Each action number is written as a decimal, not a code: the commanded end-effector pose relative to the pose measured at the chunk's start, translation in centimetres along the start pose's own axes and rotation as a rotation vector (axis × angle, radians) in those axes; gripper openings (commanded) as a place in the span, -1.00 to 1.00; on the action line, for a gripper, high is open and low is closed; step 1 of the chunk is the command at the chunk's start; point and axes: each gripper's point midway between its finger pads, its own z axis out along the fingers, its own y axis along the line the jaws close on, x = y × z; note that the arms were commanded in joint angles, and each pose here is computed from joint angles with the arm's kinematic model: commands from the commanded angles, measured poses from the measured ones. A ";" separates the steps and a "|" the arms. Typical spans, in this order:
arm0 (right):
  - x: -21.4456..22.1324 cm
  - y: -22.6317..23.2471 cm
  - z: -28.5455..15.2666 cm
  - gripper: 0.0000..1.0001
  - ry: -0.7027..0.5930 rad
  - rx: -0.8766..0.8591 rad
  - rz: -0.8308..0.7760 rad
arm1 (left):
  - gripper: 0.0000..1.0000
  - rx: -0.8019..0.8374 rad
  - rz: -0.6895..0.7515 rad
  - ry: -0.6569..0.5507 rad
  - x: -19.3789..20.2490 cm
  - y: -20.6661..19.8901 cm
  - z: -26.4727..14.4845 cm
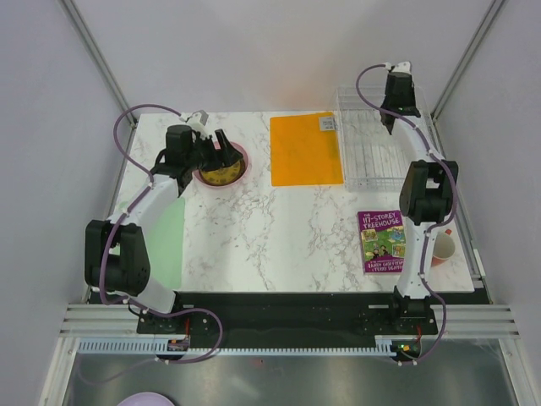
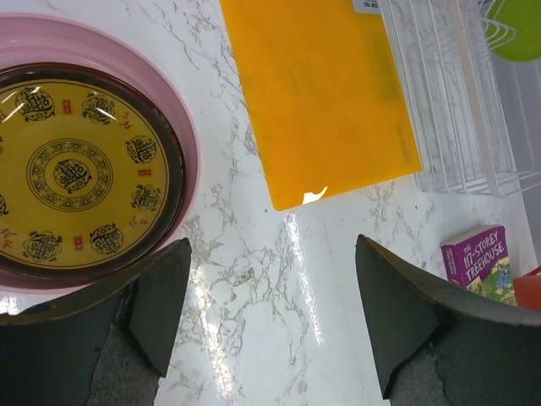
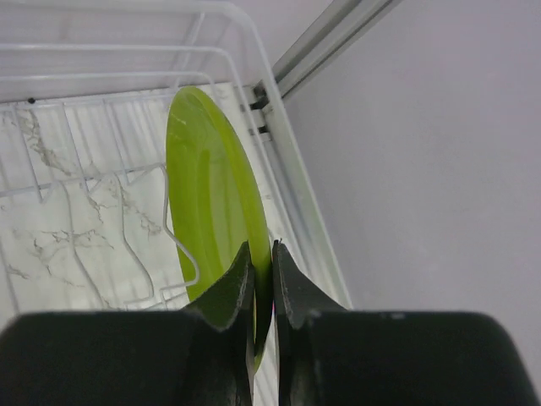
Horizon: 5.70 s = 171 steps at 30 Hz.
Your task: Unload the plates from the dish rack
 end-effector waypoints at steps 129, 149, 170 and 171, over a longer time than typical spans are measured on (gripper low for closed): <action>7.2 19.0 -32.5 0.27 0.180 -1.131 0.431 | 1.00 -0.119 -0.139 -0.198 -5.8 10.8 -0.3; 6.3 12.1 -29.9 0.41 0.002 -0.825 0.265 | 0.99 -0.004 0.242 -0.253 -8.1 -3.7 -8.0; 3.5 0.9 -28.9 0.96 -0.246 -0.384 0.309 | 0.99 -0.073 0.417 -0.409 -8.2 -7.2 -13.1; 3.5 0.7 -28.9 0.96 -0.247 -0.376 0.308 | 1.00 -0.076 0.419 -0.413 -8.2 -7.1 -13.3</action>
